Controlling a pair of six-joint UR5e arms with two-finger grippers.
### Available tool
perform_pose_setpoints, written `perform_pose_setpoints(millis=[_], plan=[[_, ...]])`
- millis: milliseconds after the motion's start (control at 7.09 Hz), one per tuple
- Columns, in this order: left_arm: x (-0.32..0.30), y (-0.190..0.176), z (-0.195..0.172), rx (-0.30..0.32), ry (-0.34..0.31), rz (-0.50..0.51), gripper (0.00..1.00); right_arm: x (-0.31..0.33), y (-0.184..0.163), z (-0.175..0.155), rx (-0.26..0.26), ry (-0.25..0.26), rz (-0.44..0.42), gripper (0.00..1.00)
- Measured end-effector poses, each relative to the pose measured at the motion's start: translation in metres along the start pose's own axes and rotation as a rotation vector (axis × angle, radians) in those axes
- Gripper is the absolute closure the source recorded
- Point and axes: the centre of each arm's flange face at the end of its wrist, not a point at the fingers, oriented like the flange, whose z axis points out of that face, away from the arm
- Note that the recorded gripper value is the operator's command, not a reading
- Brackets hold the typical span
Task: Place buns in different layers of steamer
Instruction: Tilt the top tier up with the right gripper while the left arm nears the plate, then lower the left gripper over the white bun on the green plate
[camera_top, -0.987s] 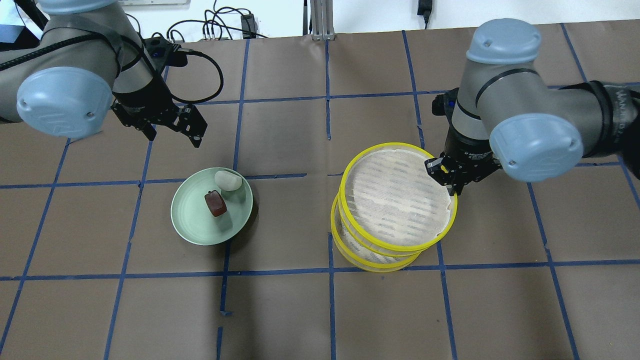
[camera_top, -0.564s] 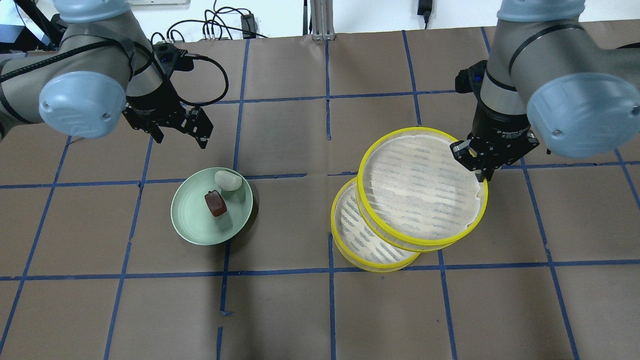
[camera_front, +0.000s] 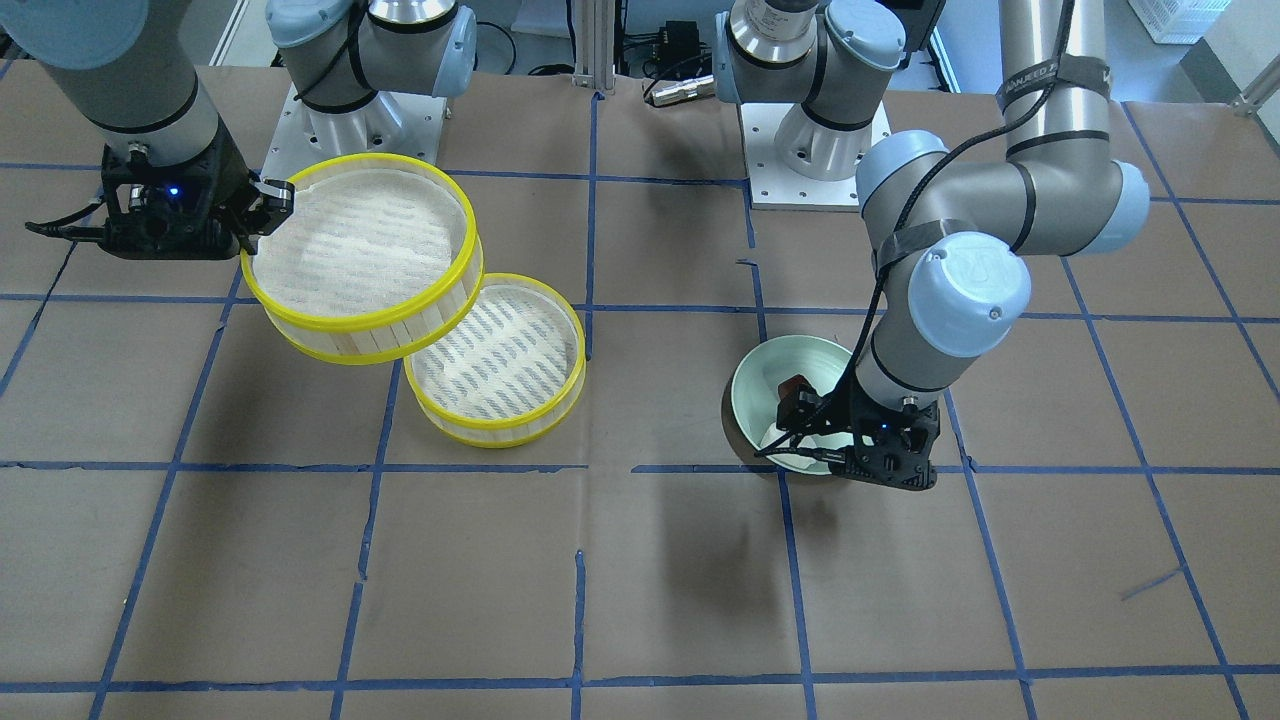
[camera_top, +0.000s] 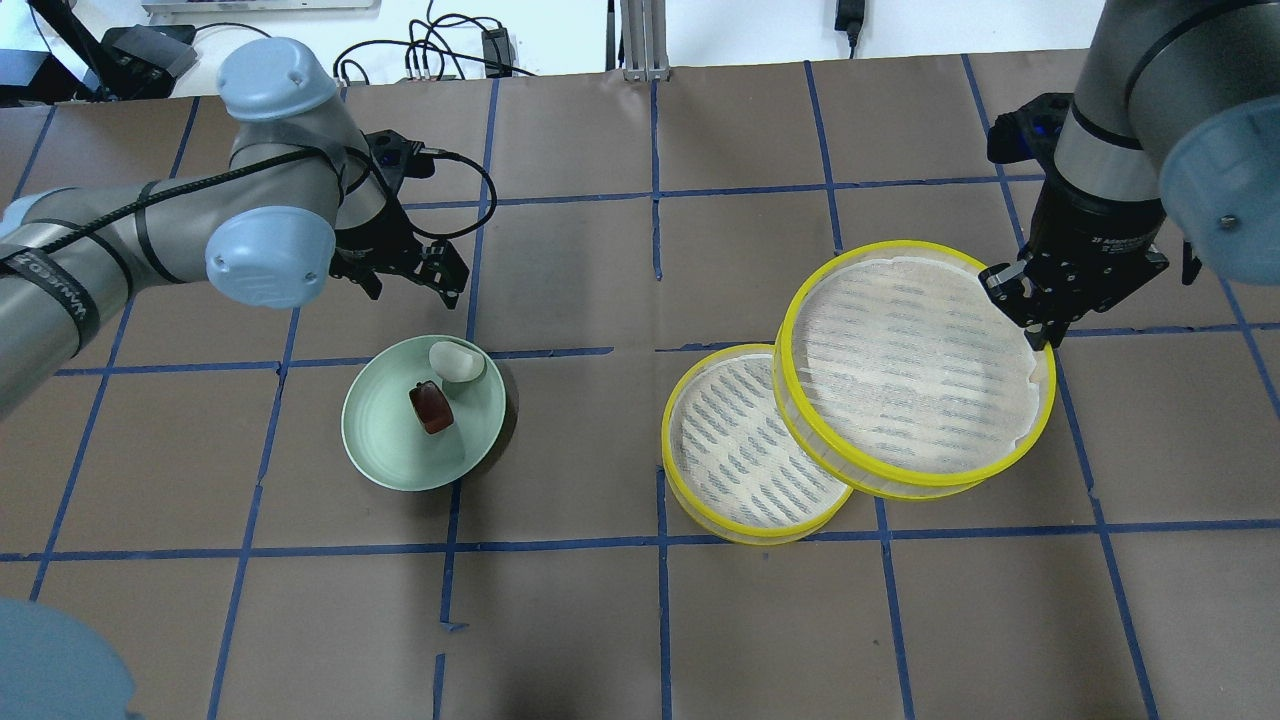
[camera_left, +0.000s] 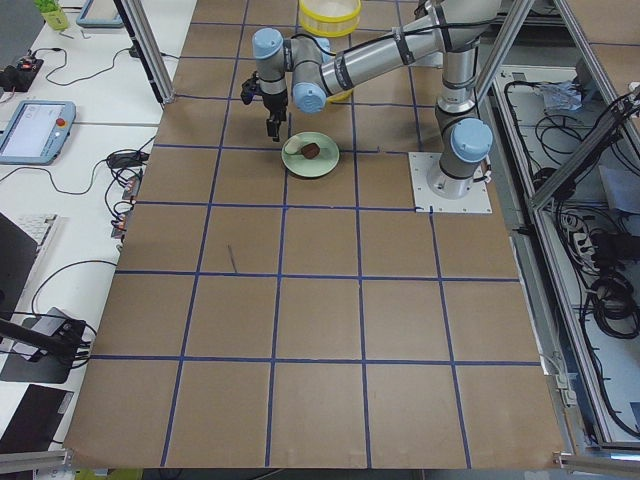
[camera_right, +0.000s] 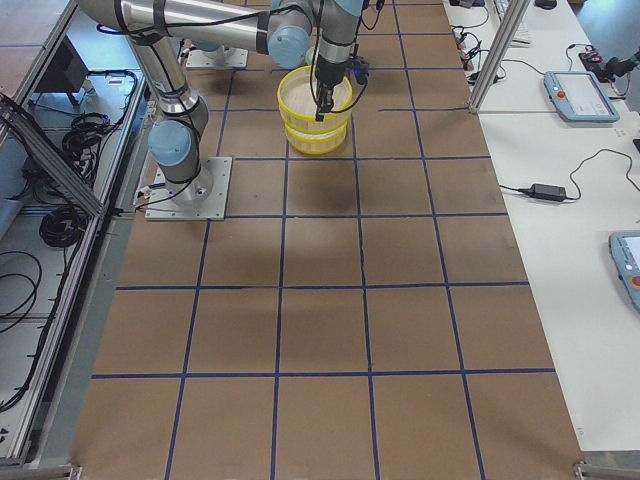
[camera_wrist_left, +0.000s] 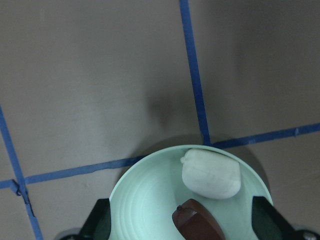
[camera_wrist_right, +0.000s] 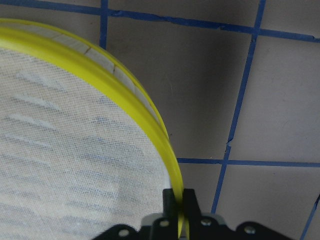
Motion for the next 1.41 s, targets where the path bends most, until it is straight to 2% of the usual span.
perform_pose_setpoints(millis=[282,564,1410], plan=[[0.021,-0.008,0.035,0.004,0.027,0.03,0.12,0.004,0.0,0.001,-0.003,0.0,0.001,0.97],[0.031,0.001,0.052,-0.018,0.041,0.064,0.11,0.005,0.0,0.002,-0.005,0.0,0.002,0.97],[0.031,0.016,0.058,-0.042,0.016,0.108,0.11,0.002,0.0,0.012,-0.013,-0.002,-0.001,0.97]])
